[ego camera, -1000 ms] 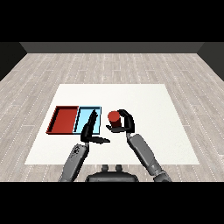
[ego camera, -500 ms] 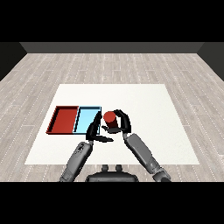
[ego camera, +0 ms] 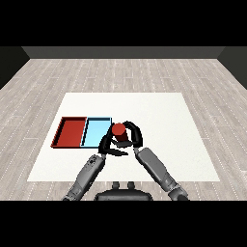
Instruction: Pick the red can and put it in the red box
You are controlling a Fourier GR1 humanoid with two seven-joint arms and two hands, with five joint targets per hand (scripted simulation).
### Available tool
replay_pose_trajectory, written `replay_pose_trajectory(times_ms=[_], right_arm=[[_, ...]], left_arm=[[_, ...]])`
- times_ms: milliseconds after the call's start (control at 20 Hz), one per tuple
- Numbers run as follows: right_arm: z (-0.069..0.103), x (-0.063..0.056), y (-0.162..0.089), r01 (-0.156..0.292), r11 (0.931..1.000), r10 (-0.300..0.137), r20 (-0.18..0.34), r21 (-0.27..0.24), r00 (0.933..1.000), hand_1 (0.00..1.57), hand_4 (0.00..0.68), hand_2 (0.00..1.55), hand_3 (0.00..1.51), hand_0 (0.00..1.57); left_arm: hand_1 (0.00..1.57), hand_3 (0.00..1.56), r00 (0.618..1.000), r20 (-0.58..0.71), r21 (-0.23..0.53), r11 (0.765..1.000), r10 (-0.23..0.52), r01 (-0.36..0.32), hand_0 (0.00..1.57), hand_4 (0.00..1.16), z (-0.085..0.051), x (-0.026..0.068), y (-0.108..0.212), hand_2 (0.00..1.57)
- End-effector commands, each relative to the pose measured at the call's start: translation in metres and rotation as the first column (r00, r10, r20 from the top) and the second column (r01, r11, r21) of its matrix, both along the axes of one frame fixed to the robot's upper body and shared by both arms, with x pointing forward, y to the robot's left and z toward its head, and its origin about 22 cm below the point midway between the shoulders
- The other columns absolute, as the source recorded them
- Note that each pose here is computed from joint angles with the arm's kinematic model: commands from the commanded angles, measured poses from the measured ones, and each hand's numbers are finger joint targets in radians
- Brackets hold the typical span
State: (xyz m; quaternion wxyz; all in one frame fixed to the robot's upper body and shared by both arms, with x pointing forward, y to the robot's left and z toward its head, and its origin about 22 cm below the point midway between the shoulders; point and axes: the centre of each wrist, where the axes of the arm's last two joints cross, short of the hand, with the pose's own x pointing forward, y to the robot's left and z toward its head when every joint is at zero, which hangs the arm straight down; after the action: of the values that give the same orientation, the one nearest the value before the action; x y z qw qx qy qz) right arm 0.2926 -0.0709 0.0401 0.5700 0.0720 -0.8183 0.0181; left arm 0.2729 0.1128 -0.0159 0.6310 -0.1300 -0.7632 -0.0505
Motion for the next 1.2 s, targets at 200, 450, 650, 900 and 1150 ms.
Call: replay_pose_trajectory(times_ms=[200,450,650,900,1150], right_arm=[[0.011,-0.003,0.022,-0.04,0.9987,0.04,-0.002,0.033,0.9992,1.46,0.625,1.43,1.37,1.46],[-0.009,0.008,-0.002,-0.041,0.9986,0.041,-0.003,0.033,0.9991,1.49,0.617,1.45,1.38,1.49],[0.001,-0.008,0.023,-0.054,0.9985,0.054,0.001,0.008,0.9986,1.49,0.617,1.45,1.37,1.49],[-0.004,-0.013,0.031,-0.079,0.9962,0.08,-0.015,0.036,0.9967,1.49,0.646,1.46,1.37,1.49],[0.013,-0.009,0.041,-0.071,0.9974,0.071,0.0,0.014,0.9975,1.47,0.626,1.45,1.37,1.47]], left_arm=[[0.0,0.0,1.0,0.003,-0.036,0.999,-0.026,0.027,0.0,0.0,-0.004,-0.0027,-0.018,0.0],[0.0,0.0,0.999,0.005,-0.024,0.999,-0.035,0.035,0.0,0.0,-0.012,0.0,-0.025,0.0],[0.0,0.0,0.999,0.015,-0.053,0.997,-0.049,0.05,0.0,0.0,0.004,0.0006,-0.009,0.0],[0.0,0.0,0.999,0.026,0.006,1.0,-0.023,0.022,0.0,0.22,-0.017,0.0151,-0.032,0.0],[0.74,0.71,0.981,-0.038,0.017,0.982,0.191,-0.19,0.74,0.82,0.005,0.0225,-0.032,0.89]])
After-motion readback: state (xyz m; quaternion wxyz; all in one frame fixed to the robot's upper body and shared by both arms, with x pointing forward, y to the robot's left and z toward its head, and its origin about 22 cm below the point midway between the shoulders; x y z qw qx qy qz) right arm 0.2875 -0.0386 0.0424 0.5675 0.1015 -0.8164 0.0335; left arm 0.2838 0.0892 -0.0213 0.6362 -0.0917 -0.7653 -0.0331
